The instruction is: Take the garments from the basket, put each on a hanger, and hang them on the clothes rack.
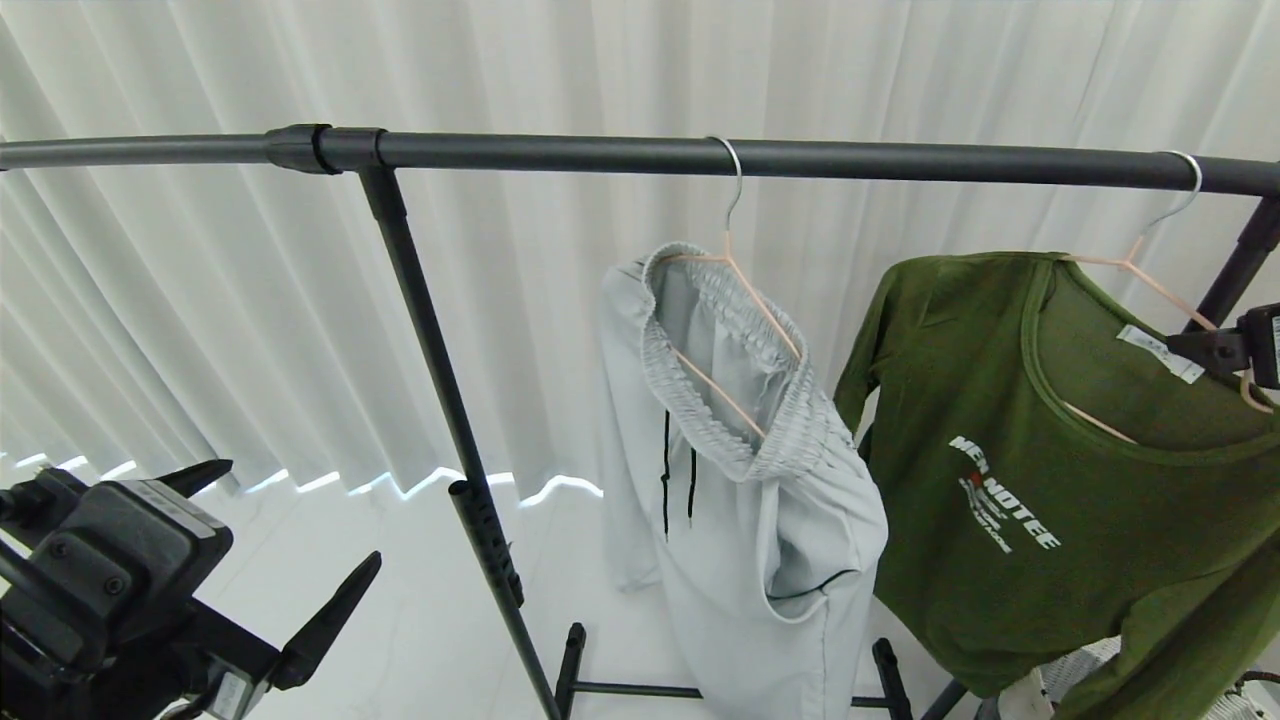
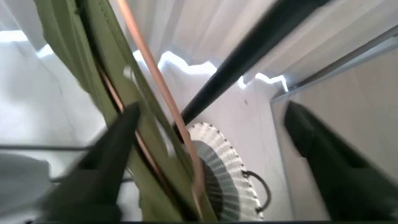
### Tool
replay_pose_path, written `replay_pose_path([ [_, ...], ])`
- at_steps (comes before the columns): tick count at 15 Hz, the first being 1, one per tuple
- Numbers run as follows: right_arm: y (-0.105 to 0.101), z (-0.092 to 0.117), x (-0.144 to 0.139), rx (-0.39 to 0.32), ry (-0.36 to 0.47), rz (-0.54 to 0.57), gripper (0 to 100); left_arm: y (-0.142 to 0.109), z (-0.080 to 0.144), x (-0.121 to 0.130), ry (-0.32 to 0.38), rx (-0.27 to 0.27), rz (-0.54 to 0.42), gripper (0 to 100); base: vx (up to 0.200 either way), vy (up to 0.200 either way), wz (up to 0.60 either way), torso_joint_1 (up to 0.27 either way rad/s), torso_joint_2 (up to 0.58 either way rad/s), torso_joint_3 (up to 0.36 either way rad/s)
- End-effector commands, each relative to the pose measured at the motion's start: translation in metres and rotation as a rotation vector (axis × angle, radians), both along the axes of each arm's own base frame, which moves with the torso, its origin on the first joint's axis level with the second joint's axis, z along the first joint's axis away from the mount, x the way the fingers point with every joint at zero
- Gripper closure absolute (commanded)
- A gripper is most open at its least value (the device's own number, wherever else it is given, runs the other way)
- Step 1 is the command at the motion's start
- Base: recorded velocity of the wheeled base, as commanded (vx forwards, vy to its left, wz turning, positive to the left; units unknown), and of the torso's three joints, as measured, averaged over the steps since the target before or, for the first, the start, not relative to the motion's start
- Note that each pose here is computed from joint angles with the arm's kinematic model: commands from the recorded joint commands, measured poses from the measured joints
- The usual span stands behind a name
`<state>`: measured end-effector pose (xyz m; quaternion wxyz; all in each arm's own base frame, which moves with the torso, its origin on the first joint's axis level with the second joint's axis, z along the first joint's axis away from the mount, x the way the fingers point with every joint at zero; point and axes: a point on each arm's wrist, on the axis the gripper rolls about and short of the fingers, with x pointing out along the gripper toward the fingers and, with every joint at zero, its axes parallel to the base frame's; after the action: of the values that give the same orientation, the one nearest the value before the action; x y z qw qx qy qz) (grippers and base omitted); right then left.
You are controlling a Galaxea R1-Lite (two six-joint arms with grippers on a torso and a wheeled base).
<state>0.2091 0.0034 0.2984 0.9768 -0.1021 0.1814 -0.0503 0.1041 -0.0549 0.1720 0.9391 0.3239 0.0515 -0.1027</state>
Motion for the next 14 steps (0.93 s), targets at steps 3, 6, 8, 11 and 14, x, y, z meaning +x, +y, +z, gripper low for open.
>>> replay_pose_path([
  [3,-0.001,0.016,-0.077,0.064,-0.161,0.073,0,0.024,-0.004,-0.010,-0.036,-0.019,0.153,0,-0.067,0.000,0.00,-0.001,0.00,0.001],
  [6,-0.002,0.007,-0.111,0.064,-0.201,0.081,0,0.040,-0.009,-0.020,-0.062,-0.031,0.290,0,-0.200,0.000,0.00,0.007,0.00,-0.001],
  [8,-0.004,-0.011,-0.134,0.053,-0.193,0.056,0,0.054,-0.014,-0.032,-0.095,-0.039,0.435,0,-0.200,0.000,0.00,-0.012,0.00,0.007],
  [11,-0.008,-0.038,-0.154,0.047,-0.171,-0.003,0,0.065,-0.023,-0.050,-0.140,-0.050,0.595,0,-0.200,0.000,0.00,0.002,0.00,0.004],
  [14,-0.008,-0.070,-0.177,0.018,-0.127,-0.045,0,0.066,-0.038,-0.071,-0.193,-0.064,0.632,0,-0.200,0.000,0.00,0.006,0.00,0.007],
])
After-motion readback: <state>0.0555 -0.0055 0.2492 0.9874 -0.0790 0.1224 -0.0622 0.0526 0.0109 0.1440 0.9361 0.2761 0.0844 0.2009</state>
